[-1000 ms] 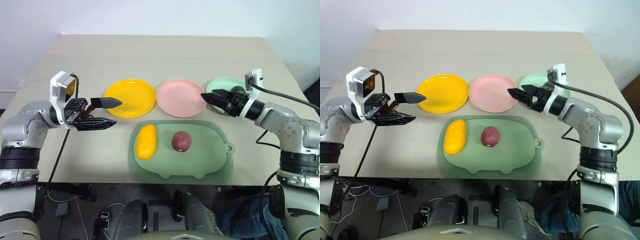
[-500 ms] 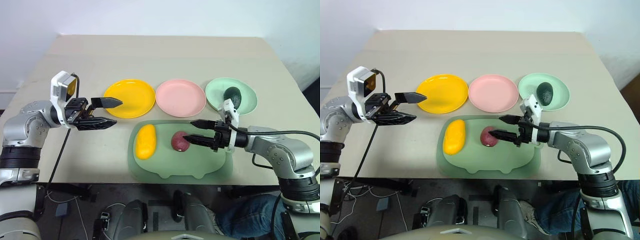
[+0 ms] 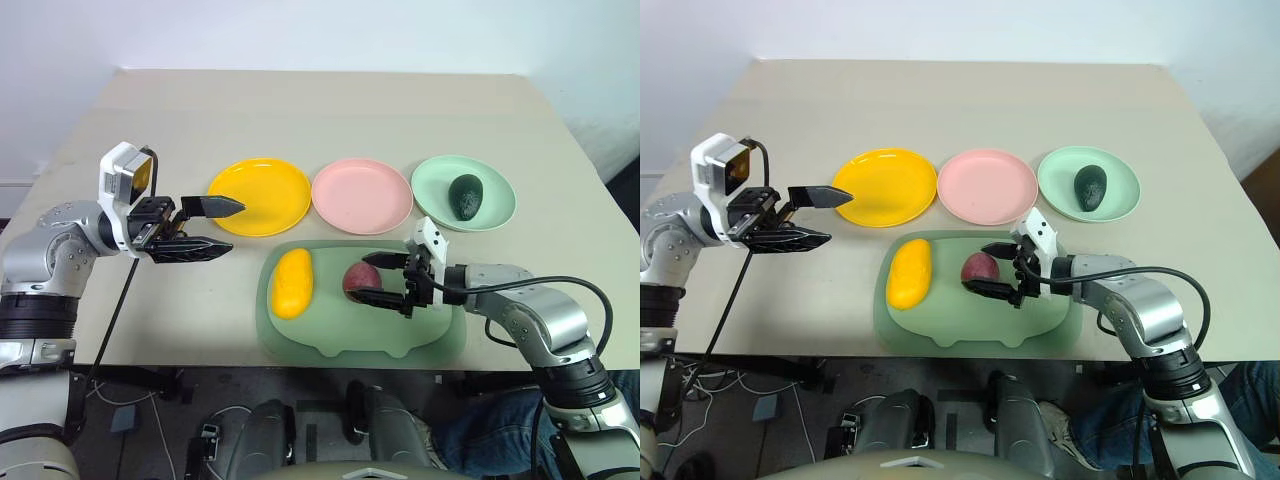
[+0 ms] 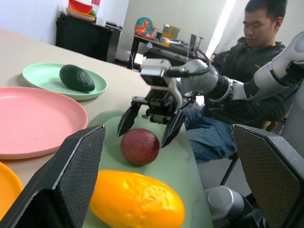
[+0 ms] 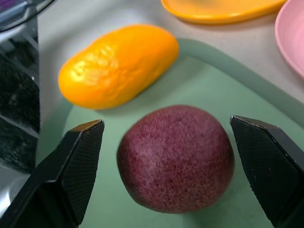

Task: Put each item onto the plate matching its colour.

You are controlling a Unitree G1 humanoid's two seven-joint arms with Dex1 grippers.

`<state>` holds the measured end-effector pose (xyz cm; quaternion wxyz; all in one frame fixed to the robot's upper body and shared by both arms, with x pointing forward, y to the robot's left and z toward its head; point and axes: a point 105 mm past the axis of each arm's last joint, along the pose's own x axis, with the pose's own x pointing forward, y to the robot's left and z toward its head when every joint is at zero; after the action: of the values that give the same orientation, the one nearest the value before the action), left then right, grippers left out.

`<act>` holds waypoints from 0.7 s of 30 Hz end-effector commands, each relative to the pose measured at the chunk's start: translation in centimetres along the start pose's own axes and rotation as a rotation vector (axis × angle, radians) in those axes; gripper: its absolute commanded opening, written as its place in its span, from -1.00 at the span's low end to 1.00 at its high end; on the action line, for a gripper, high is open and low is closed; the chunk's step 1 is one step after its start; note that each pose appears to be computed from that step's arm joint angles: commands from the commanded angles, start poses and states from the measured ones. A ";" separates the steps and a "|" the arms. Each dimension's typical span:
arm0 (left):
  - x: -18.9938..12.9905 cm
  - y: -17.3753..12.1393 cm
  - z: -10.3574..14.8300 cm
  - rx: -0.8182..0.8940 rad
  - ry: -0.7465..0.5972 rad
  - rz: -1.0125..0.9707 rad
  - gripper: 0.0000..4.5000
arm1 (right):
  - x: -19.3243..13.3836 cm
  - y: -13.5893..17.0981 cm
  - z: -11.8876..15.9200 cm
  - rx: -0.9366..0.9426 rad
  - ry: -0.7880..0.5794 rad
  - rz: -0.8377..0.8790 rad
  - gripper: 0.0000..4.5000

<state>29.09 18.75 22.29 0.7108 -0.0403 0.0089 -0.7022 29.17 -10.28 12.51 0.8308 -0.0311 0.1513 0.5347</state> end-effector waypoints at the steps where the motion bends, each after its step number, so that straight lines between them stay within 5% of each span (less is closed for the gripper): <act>1: 0.0 -0.8 0.8 0.040 0.011 -0.024 1.00 | 0.2 0.4 0.3 -0.040 -0.011 0.015 0.98; 12: -0.7 -2.8 0.1 0.058 0.088 -0.053 1.00 | 0.5 -0.6 -0.3 -0.045 0.014 -0.019 0.98; 16: -1.5 -2.8 0.3 0.070 0.094 -0.028 1.00 | 0.3 -1.2 -0.1 -0.036 0.013 -0.043 0.50; 21: -2.2 -3.0 0.1 0.076 0.117 -0.011 1.00 | 0.1 -1.3 0.3 -0.037 0.001 -0.039 0.48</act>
<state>26.30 20.59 21.88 0.7072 0.0179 0.0328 -0.7061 30.02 -10.53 11.11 0.8347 -0.0444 0.1699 0.5220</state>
